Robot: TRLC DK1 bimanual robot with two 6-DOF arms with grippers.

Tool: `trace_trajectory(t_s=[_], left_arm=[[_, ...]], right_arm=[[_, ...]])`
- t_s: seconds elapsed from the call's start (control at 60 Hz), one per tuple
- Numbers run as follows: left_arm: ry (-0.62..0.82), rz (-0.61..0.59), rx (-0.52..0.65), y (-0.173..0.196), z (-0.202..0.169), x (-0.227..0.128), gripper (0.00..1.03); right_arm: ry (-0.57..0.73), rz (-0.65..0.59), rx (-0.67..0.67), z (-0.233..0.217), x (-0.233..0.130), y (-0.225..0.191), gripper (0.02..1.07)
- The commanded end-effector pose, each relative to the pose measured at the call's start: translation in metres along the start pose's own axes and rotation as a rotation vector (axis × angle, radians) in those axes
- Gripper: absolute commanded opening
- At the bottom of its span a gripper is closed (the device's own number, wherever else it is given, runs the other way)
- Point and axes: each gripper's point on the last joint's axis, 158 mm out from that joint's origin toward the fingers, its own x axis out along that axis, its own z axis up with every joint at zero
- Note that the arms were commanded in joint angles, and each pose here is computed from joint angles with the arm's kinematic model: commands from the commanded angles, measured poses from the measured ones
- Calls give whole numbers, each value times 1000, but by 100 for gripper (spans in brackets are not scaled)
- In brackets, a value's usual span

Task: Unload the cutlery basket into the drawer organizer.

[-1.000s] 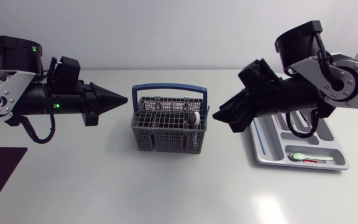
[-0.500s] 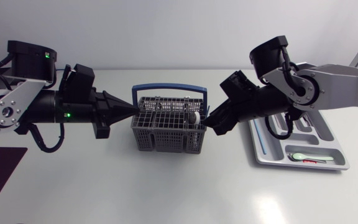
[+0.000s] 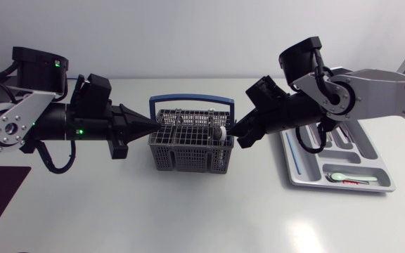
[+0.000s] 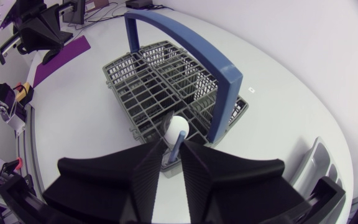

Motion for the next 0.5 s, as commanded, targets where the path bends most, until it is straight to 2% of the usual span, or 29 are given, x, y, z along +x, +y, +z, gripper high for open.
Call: trace_trajectory(t_s=[0.0, 0.117, 0.333, 0.483], left_arm=[[5, -7, -20, -5, -5, 3, 5], [7, -6, -18, -5, -5, 3, 5], [10, -9, -21, -6, -6, 5, 5], [13, -6, -18, -6, -6, 5, 5]], right_arm=[[9, -2, 24, -1, 7, -1, 15], [13, -1, 24, -2, 10, -2, 8], [9, -2, 22, -1, 10, -3, 8], [-23, -13, 10, 12, -7, 0, 8]])
